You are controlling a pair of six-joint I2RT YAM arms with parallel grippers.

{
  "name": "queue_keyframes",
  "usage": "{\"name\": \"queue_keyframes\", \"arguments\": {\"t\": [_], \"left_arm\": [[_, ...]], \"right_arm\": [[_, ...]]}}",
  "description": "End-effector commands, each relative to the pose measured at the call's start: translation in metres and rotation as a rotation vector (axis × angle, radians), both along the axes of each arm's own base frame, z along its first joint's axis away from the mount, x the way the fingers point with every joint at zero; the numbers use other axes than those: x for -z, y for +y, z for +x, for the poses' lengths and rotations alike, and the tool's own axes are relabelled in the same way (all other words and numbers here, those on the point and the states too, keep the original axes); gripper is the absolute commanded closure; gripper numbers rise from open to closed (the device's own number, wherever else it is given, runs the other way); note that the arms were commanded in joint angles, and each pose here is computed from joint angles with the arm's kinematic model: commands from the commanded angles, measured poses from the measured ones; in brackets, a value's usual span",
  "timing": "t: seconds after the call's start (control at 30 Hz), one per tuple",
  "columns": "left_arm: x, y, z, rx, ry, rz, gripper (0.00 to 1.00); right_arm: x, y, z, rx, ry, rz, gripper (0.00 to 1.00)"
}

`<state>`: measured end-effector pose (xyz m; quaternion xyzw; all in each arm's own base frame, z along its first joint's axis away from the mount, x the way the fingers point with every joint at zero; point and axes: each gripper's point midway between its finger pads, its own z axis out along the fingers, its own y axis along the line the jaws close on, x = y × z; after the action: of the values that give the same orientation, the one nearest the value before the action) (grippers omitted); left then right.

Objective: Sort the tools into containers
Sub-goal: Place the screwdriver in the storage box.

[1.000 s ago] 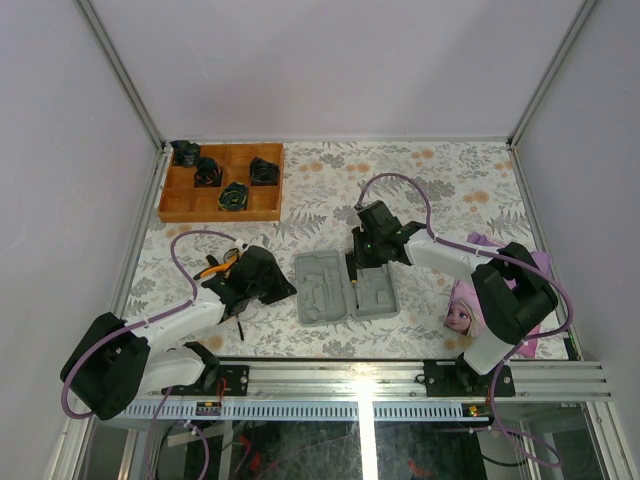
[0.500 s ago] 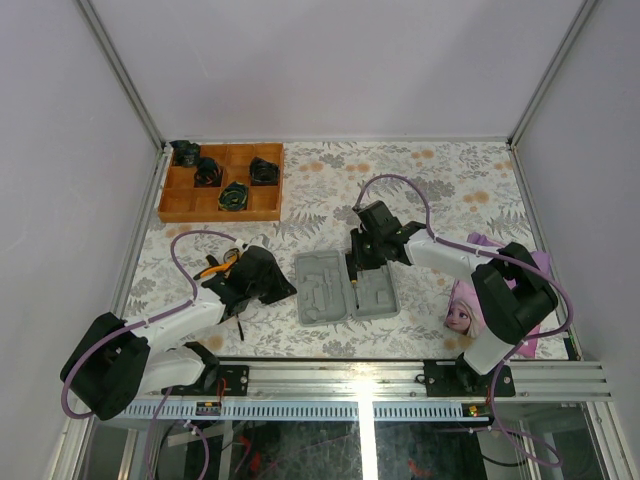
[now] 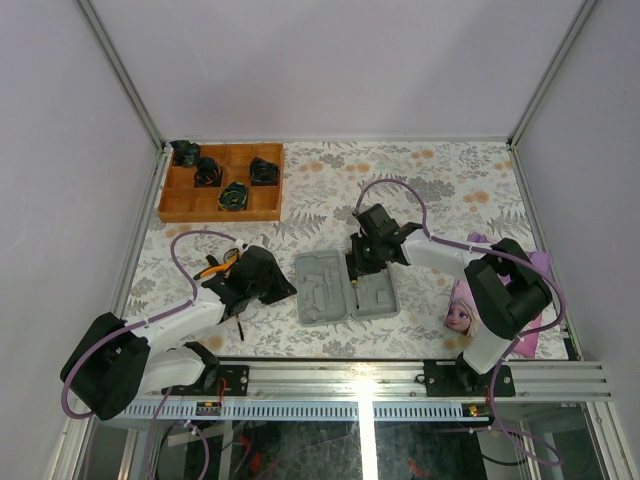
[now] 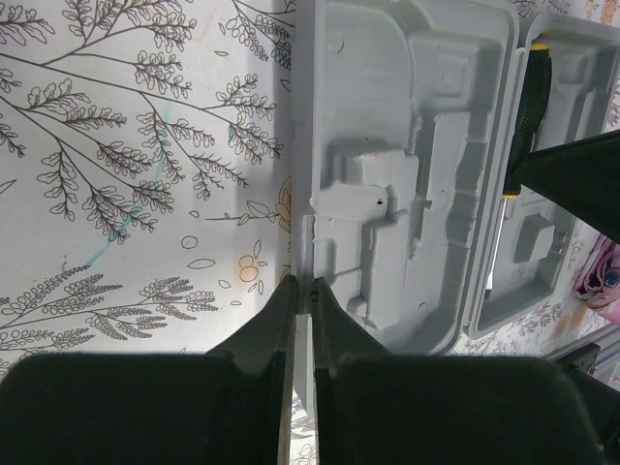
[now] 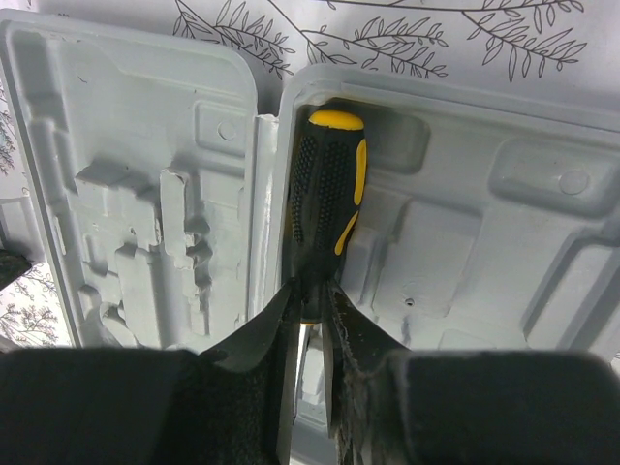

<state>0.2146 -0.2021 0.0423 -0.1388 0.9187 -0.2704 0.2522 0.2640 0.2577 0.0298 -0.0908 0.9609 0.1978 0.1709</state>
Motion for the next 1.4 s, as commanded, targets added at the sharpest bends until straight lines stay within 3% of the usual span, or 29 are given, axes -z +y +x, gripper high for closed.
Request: {"name": "queue_keyframes", "arguments": {"t": [0.0, 0.3, 0.63, 0.77, 1.13, 1.37], "left_arm": [[0.000, -0.003, 0.003, -0.005, -0.012, -0.011, 1.00], [0.001, -0.007, 0.001, 0.005, -0.010, -0.010, 1.00], [0.004, -0.012, 0.001, 0.026, -0.003, -0.005, 1.00], [0.005, -0.014, 0.001, 0.030, 0.000, -0.006, 1.00], [0.008, -0.018, 0.000, 0.050, 0.008, 0.000, 1.00], [0.011, -0.021, 0.000, 0.065, 0.017, 0.000, 1.00]], "right_arm": [[0.011, -0.003, -0.008, -0.022, 0.048, -0.023, 0.82], [0.036, -0.016, -0.025, -0.030, 0.073, -0.182, 0.86], [0.074, -0.032, -0.054, -0.046, 0.124, -0.391, 0.99], [0.090, -0.036, -0.067, -0.066, 0.169, -0.445, 1.00], [0.146, -0.046, -0.113, -0.113, 0.326, -0.520, 1.00], [0.154, -0.051, -0.127, -0.111, 0.357, -0.527, 1.00]]}}
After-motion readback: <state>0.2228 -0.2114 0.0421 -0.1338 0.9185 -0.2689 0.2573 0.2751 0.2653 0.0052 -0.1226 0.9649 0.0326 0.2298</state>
